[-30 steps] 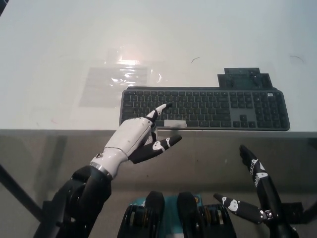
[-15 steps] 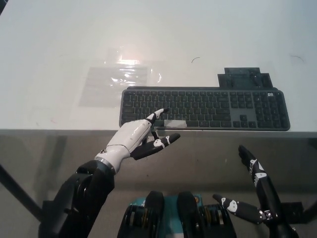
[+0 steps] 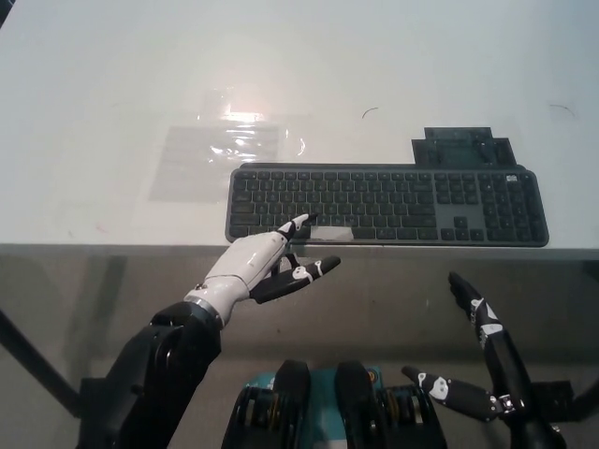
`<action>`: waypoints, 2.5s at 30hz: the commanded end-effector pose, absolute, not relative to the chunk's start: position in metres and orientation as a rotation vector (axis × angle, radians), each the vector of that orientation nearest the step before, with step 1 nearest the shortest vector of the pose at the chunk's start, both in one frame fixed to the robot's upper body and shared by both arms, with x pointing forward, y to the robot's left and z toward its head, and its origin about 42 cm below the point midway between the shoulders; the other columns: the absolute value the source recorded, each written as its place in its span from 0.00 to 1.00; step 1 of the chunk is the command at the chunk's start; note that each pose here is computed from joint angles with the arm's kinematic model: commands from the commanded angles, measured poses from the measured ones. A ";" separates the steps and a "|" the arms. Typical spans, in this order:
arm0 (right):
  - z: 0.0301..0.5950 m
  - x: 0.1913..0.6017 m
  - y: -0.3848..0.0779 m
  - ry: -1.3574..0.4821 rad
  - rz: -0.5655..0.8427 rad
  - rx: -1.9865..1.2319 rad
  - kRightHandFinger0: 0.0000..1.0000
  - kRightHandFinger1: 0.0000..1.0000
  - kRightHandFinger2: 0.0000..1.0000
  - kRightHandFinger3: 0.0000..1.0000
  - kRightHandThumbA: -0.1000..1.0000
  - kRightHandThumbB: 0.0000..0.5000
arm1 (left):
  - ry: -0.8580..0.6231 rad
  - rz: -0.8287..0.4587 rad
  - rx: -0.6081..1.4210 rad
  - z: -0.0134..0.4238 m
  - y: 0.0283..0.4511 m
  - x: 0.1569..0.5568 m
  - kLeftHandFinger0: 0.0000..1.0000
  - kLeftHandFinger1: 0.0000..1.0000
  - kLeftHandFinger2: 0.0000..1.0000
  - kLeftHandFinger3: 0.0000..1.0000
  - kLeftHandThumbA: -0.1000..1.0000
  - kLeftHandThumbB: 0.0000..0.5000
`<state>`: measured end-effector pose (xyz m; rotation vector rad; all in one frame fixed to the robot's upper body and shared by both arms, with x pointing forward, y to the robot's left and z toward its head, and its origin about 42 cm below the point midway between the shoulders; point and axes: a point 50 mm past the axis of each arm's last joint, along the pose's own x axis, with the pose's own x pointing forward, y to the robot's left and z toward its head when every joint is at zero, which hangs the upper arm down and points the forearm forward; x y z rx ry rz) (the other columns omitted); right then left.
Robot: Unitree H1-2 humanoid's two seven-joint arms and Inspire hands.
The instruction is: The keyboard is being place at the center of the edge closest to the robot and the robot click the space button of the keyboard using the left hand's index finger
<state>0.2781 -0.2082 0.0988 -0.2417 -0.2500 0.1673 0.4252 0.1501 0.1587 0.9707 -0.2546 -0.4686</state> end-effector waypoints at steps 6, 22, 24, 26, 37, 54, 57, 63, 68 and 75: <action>0.115 0.286 -0.206 -0.313 0.182 -0.275 1.00 1.00 1.00 1.00 1.00 0.84 | -0.327 -0.467 0.987 0.175 0.132 0.433 0.03 0.25 0.42 1.00 1.00 0.69; 0.116 0.287 -0.206 -0.316 0.185 -0.276 1.00 1.00 1.00 1.00 1.00 0.85 | -0.240 -0.513 1.015 0.132 0.123 0.427 0.16 0.28 0.39 1.00 1.00 0.70; 0.117 0.288 -0.205 -0.317 0.188 -0.276 1.00 1.00 1.00 1.00 1.00 0.86 | -0.212 -0.495 1.012 0.128 0.132 0.438 0.09 0.28 0.39 1.00 1.00 0.69; 0.117 0.287 -0.204 -0.314 0.189 -0.275 1.00 1.00 1.00 1.00 1.00 0.87 | -0.186 -0.488 1.015 0.126 0.137 0.444 0.09 0.31 0.43 1.00 1.00 0.70; 0.117 0.288 -0.205 -0.325 0.189 -0.285 1.00 1.00 1.00 1.00 1.00 0.85 | -0.152 -0.495 1.007 0.108 0.148 0.447 0.07 0.34 0.40 1.00 1.00 0.81; 0.112 0.283 -0.206 -0.299 0.186 -0.280 1.00 1.00 1.00 1.00 1.00 0.85 | -0.826 -0.546 0.608 0.275 0.127 0.273 0.00 0.00 0.00 1.00 1.00 0.90; 0.111 0.284 -0.206 -0.302 0.189 -0.280 1.00 1.00 1.00 1.00 1.00 0.84 | -0.916 -0.526 0.503 0.291 0.140 0.254 0.00 0.05 0.13 1.00 1.00 0.85; 0.109 0.282 -0.205 -0.299 0.196 -0.273 1.00 1.00 1.00 1.00 1.00 0.83 | -0.919 -0.499 0.435 0.282 0.176 0.236 0.97 0.76 0.81 1.00 1.00 0.69; 0.107 0.281 -0.206 -0.293 0.199 -0.260 1.00 1.00 1.00 1.00 1.00 0.83 | -0.725 -0.499 0.414 0.248 0.202 0.227 1.00 1.00 1.00 1.00 1.00 0.72; 0.104 0.278 -0.205 -0.288 0.199 -0.235 1.00 1.00 1.00 1.00 1.00 0.80 | -0.585 -0.430 0.431 0.208 0.225 0.207 1.00 1.00 1.00 1.00 1.00 0.62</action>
